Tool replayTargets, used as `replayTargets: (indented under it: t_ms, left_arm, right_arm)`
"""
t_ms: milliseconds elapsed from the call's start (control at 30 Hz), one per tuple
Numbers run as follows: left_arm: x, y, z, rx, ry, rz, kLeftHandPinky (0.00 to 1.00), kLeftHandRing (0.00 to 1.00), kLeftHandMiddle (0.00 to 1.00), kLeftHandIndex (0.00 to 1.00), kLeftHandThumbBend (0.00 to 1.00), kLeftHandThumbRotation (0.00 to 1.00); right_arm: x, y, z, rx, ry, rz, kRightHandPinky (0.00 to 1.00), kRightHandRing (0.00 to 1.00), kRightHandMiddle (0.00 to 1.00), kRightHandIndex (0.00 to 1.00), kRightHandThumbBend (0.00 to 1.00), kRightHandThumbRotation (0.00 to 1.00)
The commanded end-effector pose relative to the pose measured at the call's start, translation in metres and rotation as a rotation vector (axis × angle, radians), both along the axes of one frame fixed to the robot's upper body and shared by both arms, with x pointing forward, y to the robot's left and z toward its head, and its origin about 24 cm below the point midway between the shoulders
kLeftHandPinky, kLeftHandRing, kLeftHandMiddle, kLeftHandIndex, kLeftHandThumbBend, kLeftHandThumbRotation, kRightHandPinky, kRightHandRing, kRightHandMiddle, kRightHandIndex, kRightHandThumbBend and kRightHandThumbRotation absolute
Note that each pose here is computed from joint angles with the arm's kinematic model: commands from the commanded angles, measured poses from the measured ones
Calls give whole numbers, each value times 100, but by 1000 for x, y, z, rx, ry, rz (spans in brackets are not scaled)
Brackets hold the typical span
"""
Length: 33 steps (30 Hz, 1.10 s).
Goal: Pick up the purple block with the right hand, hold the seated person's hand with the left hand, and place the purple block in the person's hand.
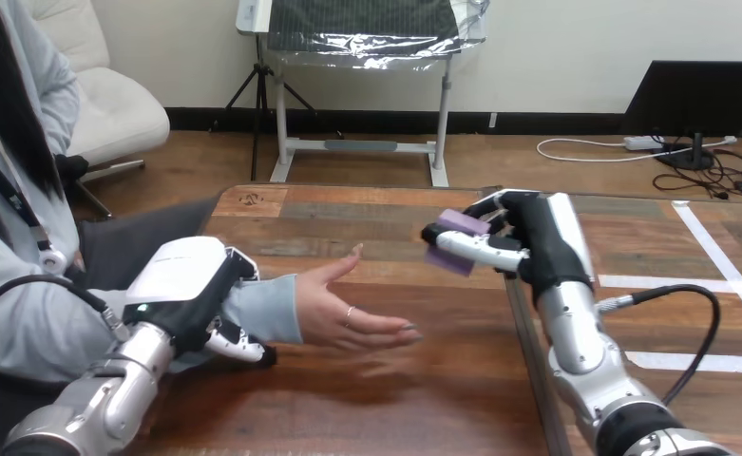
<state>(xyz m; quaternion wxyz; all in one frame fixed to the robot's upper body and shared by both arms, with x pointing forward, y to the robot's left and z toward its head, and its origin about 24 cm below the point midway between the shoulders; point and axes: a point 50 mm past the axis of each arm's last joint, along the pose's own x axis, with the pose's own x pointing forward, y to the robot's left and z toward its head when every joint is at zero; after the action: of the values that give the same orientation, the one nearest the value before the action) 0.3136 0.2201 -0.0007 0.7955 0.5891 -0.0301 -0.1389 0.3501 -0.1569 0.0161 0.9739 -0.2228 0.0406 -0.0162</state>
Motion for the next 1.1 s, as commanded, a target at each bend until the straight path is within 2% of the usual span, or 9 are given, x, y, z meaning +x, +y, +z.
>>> replayTargets:
  t_ms: [0,533,1067]
  left_arm:
    - [34,-28,44,-59,-157,-66,18,24,30,30,89,15]
    - [42,-39,54,-60,-181,-80,20,25,31,32,88,13]
    - [49,-49,63,-86,-207,-90,21,26,32,33,89,11]
  right_arm:
    - [13,17,29,22,-137,55,6,10,15,17,34,19]
    - [10,36,28,21,-161,119,6,10,14,16,33,18]
    - [6,49,29,46,-183,177,6,9,14,17,33,20]
